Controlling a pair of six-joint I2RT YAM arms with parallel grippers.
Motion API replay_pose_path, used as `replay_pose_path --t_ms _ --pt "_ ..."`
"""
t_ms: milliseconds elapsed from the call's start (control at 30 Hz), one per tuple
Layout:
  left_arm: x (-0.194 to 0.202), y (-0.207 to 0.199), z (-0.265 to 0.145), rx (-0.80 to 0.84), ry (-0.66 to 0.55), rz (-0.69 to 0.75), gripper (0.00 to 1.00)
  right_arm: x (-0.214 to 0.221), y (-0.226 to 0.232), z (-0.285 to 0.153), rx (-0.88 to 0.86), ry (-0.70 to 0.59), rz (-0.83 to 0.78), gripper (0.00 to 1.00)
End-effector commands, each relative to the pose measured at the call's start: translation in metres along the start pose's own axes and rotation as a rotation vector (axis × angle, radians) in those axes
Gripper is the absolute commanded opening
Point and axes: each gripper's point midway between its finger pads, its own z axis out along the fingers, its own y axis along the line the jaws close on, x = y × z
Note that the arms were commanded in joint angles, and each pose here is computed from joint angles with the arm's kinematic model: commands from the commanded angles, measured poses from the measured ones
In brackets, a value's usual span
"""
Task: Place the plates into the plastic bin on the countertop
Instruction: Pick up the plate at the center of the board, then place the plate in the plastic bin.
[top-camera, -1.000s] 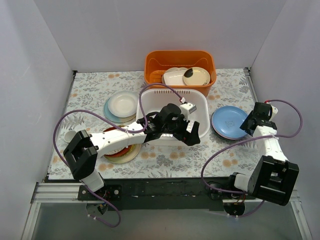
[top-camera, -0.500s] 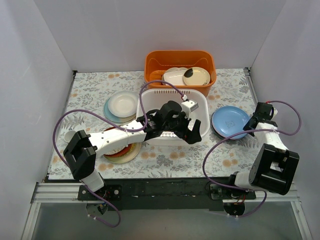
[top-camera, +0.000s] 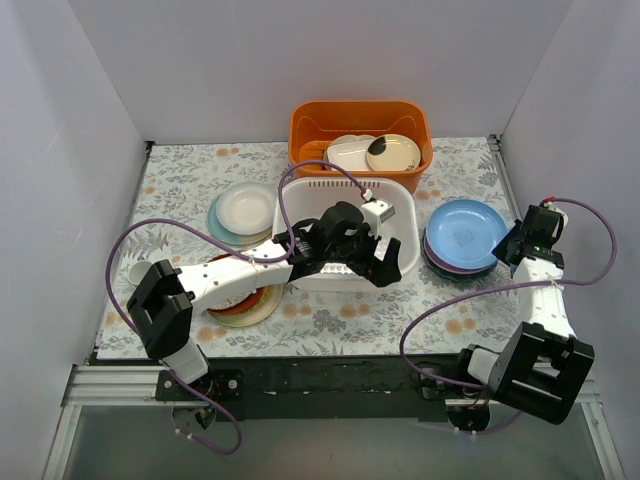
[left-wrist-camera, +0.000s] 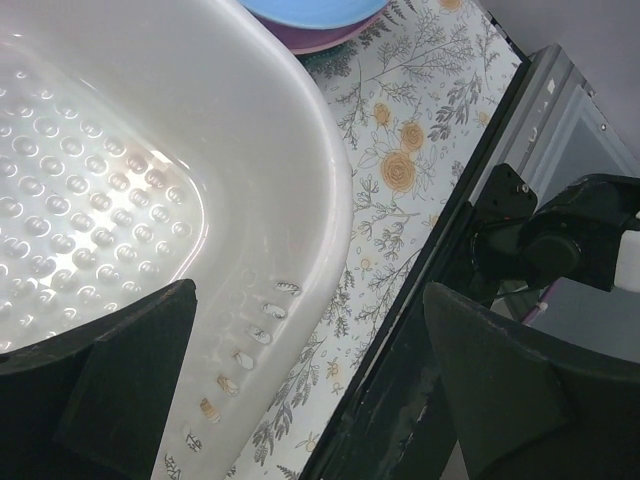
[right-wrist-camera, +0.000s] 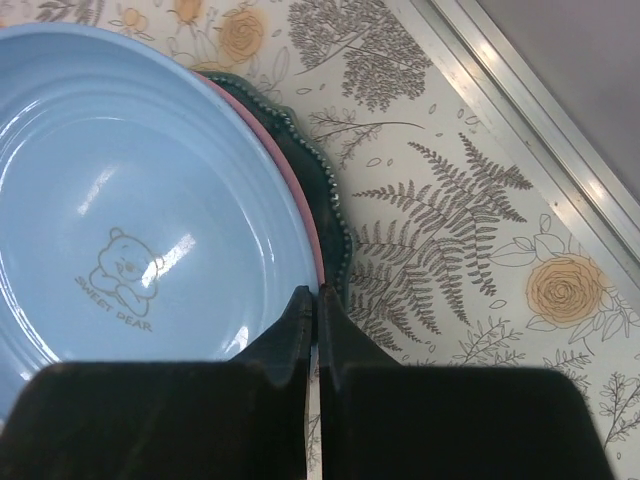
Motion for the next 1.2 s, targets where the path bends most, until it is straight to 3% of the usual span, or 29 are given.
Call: replay_pose_path --t_ms 0,300,833,1167 --pt "-0.02 0.002 -0.007 -0.021 -0.052 0.01 0.98 -0.02 0.025 -0.025 -0.135 -0.067 0.003 0.01" --pt "-0.028 0.005 -0.009 -0.033 -0.081 -0.012 0.98 -0.035 0.033 -0.061 -0.198 -0.154 0.022 0.01" --pt "-0.079 -0.005 -0.033 0.012 -0.242 -0.056 0.98 -0.068 0.056 -0.12 -0.346 -0.308 0.061 0.01" --pt "-0.081 -0.003 -0.037 0.01 -0.251 -0.07 0.98 -0.084 0.057 -0.13 -0.345 -0.358 0.077 0.01"
